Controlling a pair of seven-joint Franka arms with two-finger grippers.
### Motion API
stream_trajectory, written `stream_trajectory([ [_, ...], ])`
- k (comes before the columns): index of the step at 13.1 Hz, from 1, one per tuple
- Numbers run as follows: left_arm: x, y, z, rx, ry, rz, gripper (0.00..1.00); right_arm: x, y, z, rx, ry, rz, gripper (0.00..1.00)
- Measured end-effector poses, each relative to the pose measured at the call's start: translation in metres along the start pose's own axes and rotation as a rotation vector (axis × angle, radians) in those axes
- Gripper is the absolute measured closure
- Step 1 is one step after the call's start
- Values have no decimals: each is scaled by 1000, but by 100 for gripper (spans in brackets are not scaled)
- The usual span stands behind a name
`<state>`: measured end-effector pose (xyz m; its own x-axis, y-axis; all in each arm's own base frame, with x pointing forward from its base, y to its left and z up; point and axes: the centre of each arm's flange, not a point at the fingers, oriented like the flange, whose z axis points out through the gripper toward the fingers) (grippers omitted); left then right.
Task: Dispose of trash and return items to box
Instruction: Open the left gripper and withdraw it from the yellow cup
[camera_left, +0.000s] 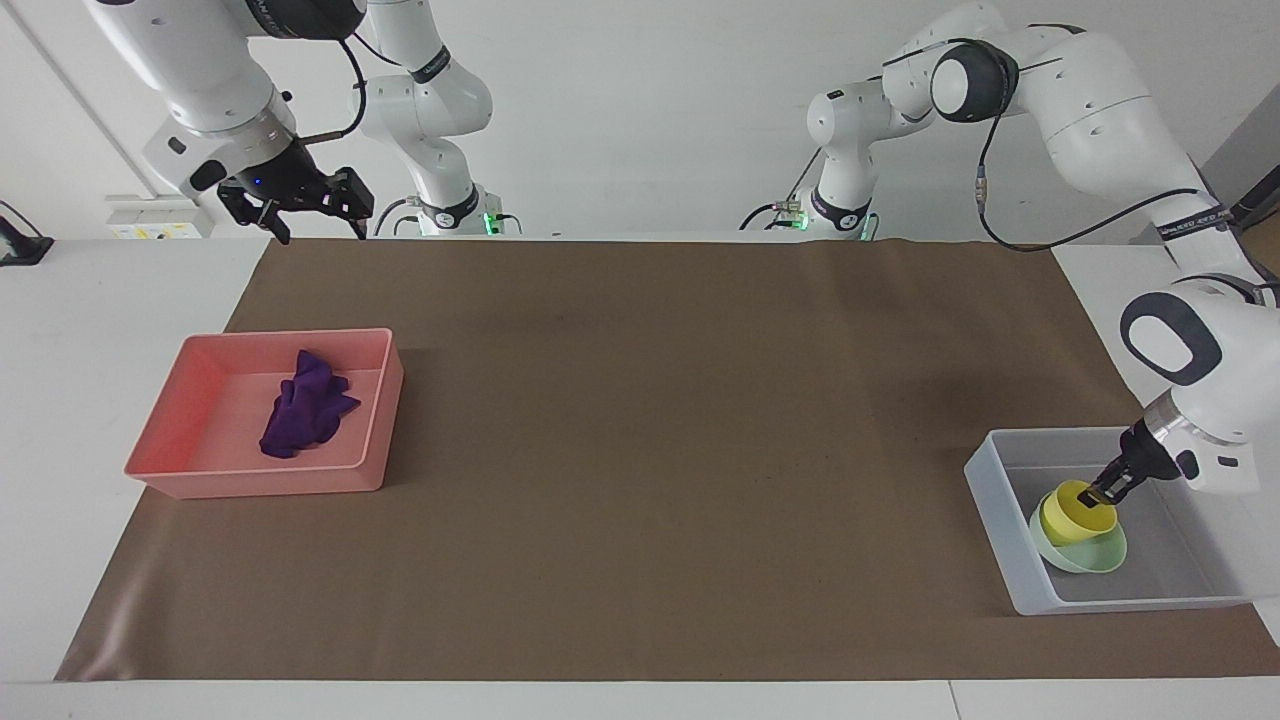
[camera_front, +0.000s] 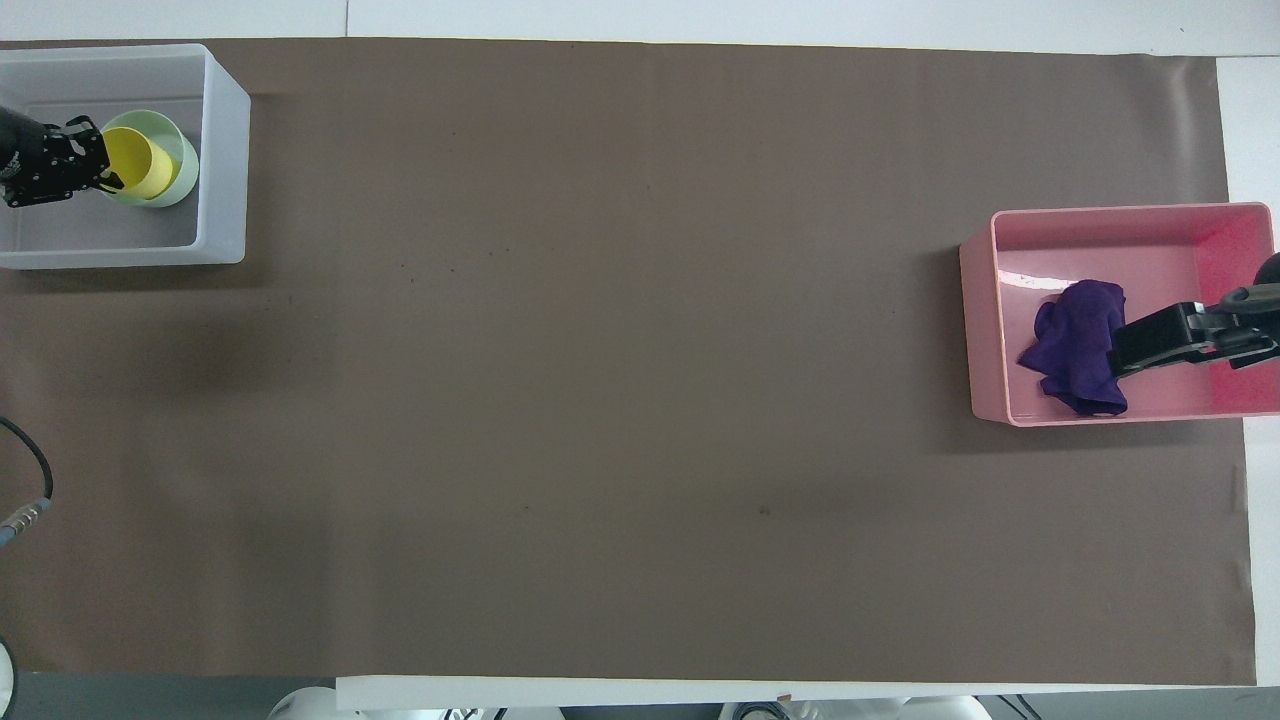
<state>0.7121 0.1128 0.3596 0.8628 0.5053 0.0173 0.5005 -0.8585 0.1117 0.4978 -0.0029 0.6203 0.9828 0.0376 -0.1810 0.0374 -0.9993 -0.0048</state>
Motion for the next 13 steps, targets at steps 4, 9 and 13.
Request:
stream_trajectory([
  [4, 0, 1, -2, -1, 3, 8, 67, 0, -2, 0, -1, 0, 2, 0],
  [9, -26, 49, -65, 23, 70, 125, 4, 1, -2, -1, -1, 9, 3, 0],
  [13, -108, 61, -171, 48, -9, 266, 0, 2, -2, -1, -1, 14, 3, 0],
])
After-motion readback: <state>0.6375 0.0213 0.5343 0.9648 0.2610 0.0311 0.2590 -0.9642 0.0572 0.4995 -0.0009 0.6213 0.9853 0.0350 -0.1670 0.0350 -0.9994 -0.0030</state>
